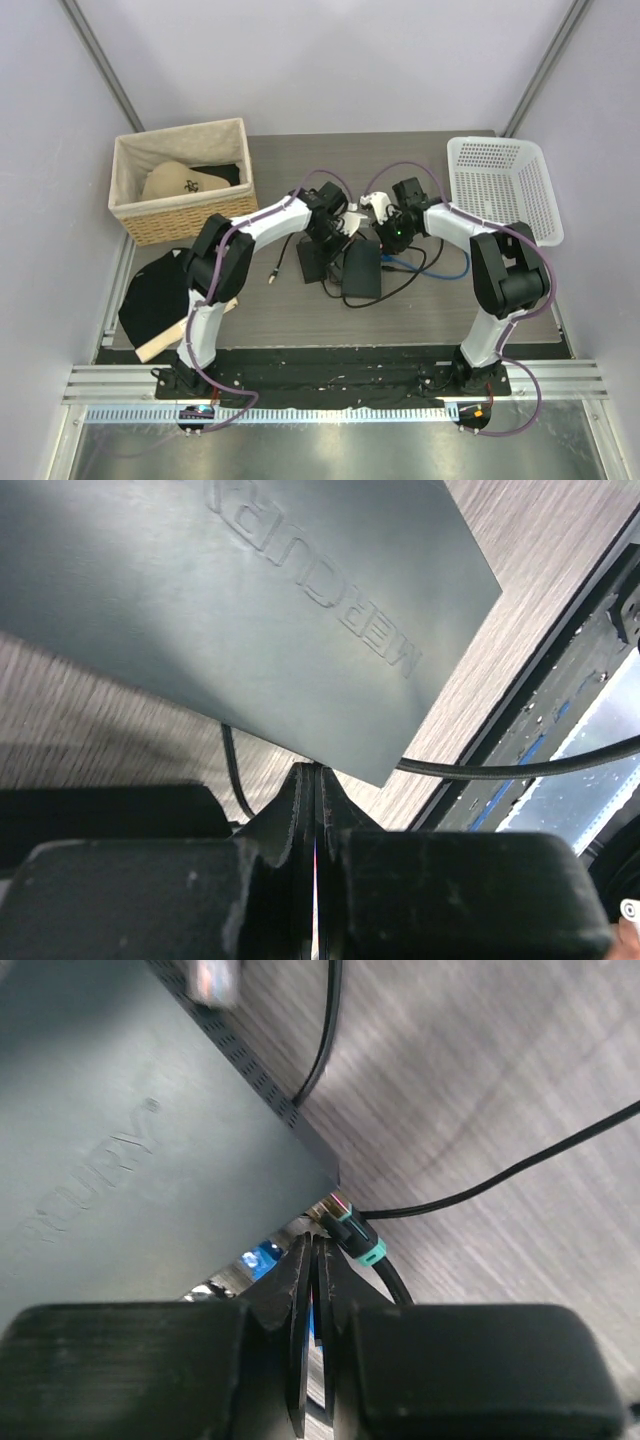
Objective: Pull the plug from the switch port
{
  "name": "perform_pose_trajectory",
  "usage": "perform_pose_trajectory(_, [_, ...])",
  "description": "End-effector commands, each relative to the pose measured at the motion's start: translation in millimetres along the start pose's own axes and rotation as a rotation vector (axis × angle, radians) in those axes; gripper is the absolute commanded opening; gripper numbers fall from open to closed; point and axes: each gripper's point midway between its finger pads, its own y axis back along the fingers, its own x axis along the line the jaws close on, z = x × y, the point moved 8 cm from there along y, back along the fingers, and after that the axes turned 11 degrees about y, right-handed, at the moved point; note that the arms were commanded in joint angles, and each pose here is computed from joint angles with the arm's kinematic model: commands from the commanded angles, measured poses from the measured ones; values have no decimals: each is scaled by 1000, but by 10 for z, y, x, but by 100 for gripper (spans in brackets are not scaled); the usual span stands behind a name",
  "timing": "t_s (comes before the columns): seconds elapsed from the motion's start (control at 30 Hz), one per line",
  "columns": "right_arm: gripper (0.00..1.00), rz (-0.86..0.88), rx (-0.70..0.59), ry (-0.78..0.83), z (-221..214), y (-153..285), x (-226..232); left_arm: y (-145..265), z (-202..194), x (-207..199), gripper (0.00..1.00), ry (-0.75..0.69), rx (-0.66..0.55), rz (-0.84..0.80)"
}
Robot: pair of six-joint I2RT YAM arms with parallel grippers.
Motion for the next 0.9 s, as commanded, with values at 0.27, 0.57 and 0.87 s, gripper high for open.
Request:
perform_pose_trajectory(0.27, [44,-106,-187,65,501,725,-36,632,100,-32,3,8,-109,-17])
perform_pose_trajectory(0.57, [47,-43,-297,-112,521,807,221,1055,102,78,61,67,-256,-21])
perform_pose_trajectory(0.87, [49,59,-300,-267,508,516,317,738,266,185,64,141,-250,-126])
